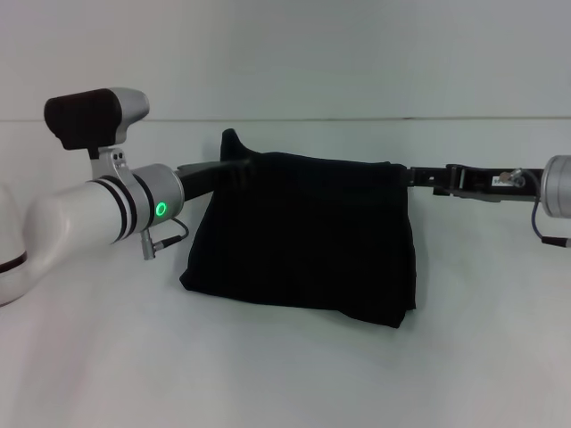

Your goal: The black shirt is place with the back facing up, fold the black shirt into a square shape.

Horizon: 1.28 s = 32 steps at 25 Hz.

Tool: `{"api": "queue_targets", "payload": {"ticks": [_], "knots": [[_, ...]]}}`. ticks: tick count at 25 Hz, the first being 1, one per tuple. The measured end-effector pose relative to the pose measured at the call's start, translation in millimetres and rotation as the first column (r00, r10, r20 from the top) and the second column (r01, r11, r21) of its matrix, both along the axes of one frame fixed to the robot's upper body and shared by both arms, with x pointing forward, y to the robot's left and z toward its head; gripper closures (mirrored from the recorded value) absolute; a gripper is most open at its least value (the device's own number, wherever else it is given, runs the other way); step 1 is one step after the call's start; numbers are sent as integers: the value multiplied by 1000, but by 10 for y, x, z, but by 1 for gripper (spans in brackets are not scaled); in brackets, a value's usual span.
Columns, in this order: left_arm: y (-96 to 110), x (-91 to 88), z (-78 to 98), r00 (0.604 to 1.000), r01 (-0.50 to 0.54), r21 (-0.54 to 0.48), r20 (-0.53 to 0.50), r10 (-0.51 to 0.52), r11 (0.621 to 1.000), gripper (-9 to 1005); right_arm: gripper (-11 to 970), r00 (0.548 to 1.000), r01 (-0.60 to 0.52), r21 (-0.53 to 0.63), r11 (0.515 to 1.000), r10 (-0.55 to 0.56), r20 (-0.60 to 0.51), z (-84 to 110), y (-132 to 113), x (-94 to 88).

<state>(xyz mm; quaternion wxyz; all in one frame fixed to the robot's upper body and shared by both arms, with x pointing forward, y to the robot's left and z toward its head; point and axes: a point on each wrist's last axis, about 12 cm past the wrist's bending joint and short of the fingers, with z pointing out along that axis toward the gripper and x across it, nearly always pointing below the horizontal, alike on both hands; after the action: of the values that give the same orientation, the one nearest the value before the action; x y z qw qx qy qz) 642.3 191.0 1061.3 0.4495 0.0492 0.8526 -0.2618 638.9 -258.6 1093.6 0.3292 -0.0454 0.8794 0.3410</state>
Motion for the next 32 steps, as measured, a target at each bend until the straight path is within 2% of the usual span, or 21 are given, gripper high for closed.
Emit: {"api": "queue_targets", "payload": {"ticks": [3, 6, 14, 16, 32], "knots": [[26, 12, -5, 1000, -20, 9, -1, 20, 1000, 965, 90, 1000, -13, 1, 1000, 13, -7, -14, 50, -5], [87, 30, 0, 999, -48, 26, 5, 48, 998, 754, 93, 1000, -29, -2, 1000, 29, -10, -20, 103, -7], [353, 9, 28, 992, -125, -5, 17, 125, 992, 399, 101, 998, -56, 11, 998, 56, -19, -33, 204, -26], [396, -6, 30, 991, -131, -13, 18, 131, 991, 322, 167, 998, -63, 19, 998, 64, -23, -40, 240, -36], [425, -55, 8, 994, -110, -24, 14, 110, 994, 327, 704, 999, -47, 36, 998, 48, -19, -74, 386, -23]]}}
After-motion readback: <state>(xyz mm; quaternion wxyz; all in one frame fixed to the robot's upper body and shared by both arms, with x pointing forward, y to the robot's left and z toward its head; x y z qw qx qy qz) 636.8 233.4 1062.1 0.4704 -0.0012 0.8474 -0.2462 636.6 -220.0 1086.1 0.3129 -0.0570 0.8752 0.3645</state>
